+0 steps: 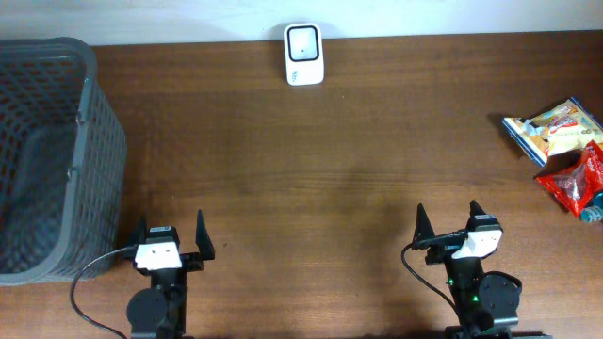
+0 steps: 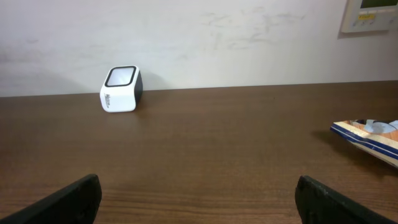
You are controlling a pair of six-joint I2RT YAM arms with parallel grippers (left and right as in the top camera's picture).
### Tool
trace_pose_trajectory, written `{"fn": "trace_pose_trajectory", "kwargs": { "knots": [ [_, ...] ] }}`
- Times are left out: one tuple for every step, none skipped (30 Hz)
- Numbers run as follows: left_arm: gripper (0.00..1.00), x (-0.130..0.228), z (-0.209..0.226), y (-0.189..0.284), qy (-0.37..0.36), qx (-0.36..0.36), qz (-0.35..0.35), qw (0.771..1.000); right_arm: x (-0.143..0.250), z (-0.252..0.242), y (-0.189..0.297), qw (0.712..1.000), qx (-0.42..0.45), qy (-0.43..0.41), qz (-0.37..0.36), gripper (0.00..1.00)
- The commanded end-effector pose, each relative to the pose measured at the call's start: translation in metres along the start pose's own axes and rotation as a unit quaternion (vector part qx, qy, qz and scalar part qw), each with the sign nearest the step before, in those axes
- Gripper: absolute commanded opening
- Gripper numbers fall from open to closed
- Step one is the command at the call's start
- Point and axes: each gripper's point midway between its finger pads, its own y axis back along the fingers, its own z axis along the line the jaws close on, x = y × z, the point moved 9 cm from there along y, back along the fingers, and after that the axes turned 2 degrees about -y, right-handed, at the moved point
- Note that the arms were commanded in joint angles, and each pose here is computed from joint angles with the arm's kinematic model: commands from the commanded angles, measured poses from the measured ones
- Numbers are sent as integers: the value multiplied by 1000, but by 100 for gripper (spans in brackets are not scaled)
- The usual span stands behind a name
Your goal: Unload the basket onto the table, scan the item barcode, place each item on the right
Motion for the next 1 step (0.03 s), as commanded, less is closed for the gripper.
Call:
{"fn": "trace_pose_trajectory", "kwargs": {
  "knots": [
    [99, 1, 0, 0, -11, 4, -2, 1000, 2, -1, 0, 1000, 4, -2, 2, 98]
  ]
}}
